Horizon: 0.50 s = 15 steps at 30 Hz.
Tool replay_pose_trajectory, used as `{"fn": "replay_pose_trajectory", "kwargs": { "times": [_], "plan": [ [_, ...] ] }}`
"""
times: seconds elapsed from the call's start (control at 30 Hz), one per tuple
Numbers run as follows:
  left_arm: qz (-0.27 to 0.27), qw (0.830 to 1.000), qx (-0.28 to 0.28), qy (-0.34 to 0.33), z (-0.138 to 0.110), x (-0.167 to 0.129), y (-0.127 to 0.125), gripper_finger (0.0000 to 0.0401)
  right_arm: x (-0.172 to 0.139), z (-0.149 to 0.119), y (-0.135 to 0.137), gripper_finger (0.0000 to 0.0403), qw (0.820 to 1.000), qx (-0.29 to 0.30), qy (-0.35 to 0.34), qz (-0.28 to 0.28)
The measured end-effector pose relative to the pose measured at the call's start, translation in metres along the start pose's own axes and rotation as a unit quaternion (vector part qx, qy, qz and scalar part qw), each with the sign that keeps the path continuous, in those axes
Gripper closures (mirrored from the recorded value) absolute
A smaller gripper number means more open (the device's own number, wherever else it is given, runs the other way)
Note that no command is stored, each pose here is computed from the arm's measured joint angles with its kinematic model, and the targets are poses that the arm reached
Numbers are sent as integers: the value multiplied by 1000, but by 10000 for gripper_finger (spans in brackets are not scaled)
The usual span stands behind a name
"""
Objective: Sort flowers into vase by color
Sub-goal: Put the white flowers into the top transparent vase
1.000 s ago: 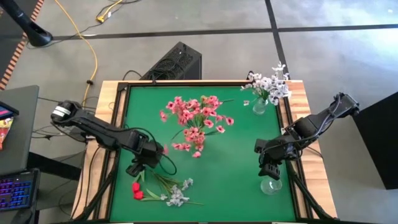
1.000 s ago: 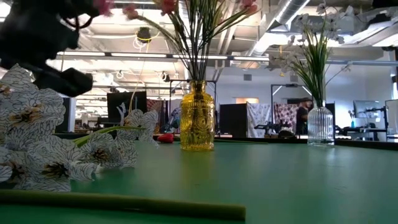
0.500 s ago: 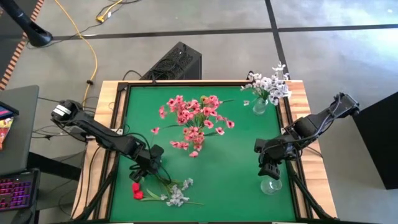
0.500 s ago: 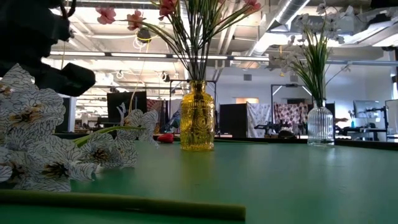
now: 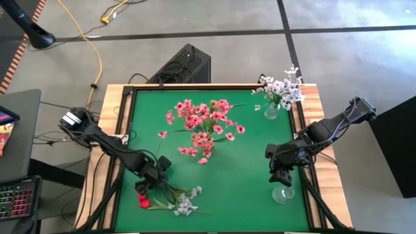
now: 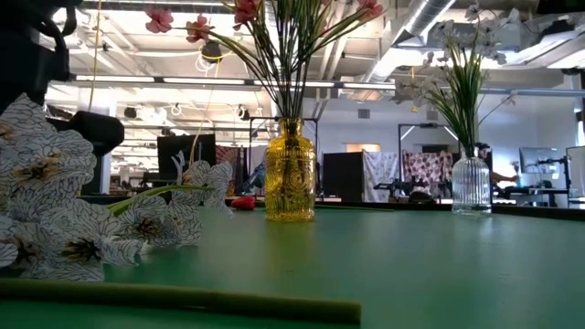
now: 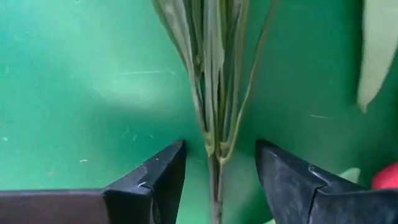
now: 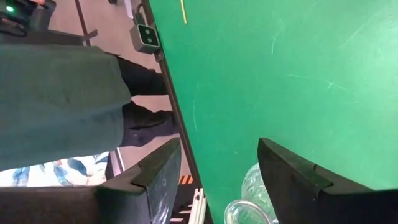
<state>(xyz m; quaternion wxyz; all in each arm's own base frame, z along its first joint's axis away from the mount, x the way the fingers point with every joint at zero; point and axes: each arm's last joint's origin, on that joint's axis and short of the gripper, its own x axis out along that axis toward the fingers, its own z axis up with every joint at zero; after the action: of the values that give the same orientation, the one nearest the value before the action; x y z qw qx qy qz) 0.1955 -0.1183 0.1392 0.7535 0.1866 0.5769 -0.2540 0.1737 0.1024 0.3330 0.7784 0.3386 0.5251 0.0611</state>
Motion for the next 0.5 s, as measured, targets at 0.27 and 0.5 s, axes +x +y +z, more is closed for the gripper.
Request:
{"fn": "replay_pose_trajectory", "kwargs": {
  "times": [0.27, 0.5],
  "plan": [
    [27, 999, 3, -23, 0, -9, 2, 341, 0, 0, 0, 163, 1000, -1, 1, -2],
    [46, 986, -41, -152, 9, -44, 11, 398, 0, 0, 0, 163, 1000, -1, 2, -1]
  ]
}}
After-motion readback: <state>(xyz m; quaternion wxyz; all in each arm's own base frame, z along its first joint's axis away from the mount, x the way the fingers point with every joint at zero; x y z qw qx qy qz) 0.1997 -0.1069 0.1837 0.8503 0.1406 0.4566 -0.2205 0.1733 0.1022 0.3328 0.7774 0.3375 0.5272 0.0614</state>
